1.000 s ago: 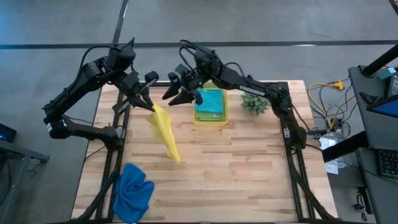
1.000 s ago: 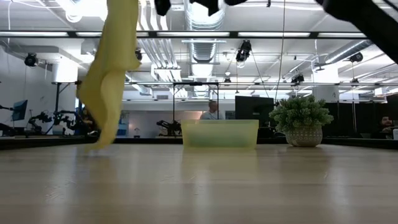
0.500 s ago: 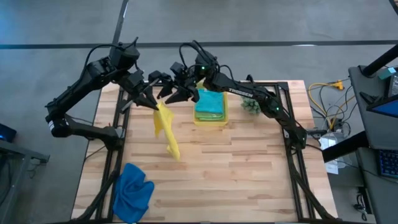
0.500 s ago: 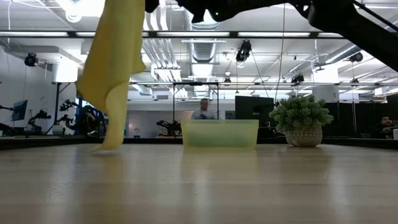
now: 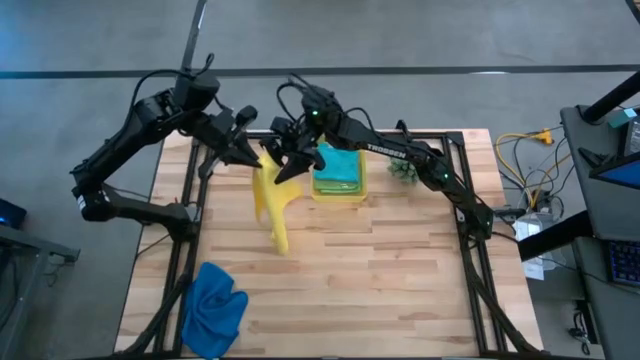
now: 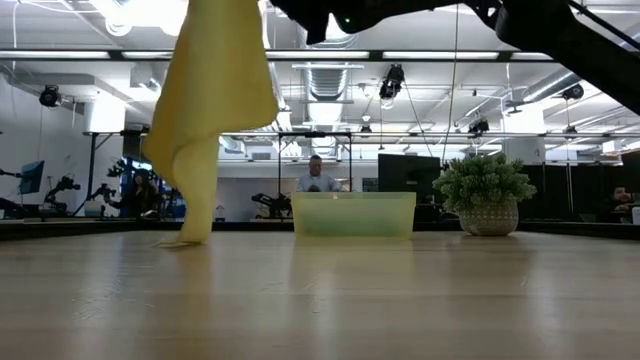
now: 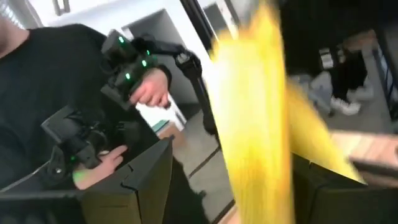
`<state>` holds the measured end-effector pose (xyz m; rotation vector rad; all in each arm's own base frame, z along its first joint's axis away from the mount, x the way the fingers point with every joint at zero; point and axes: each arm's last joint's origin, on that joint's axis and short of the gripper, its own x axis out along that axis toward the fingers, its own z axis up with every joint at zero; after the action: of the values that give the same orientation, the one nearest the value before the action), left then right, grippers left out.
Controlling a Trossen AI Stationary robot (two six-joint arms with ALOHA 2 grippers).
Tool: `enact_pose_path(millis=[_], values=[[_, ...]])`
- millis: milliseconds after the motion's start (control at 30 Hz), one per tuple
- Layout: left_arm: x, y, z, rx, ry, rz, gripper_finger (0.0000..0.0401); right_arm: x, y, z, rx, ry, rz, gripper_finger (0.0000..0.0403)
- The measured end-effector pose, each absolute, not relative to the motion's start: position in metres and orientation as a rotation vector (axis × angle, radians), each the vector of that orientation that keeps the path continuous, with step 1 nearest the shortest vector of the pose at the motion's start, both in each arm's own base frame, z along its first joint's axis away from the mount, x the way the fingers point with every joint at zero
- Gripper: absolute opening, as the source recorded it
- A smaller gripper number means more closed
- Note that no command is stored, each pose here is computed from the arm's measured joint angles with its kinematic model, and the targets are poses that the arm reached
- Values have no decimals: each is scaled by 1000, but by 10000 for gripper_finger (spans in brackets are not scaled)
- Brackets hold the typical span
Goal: Fold microfiber towels
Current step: Fold the yellow microfiber cloth
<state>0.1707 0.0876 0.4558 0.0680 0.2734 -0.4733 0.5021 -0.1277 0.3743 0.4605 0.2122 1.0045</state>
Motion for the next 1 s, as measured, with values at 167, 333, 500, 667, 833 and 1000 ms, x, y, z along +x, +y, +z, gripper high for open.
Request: enact_pose_path(millis=[167, 333, 500, 667, 833, 1000], values=[[162, 82, 464, 101, 251, -457, 0, 502, -128, 352, 482, 312, 977, 210], [150, 74, 472, 146, 239, -401, 0, 498, -127, 335, 463, 370, 960, 186], [140, 68, 479, 142, 225, -375, 0, 495, -129, 329, 438, 386, 939, 165], [131, 62, 483, 151, 213, -351, 0, 490, -139, 325, 469, 416, 915, 149], [124, 59, 485, 145, 211, -320, 0, 479, -151, 314, 496, 474, 888, 139], [122, 57, 487, 151, 204, -317, 0, 470, -157, 304, 473, 552, 802, 139]])
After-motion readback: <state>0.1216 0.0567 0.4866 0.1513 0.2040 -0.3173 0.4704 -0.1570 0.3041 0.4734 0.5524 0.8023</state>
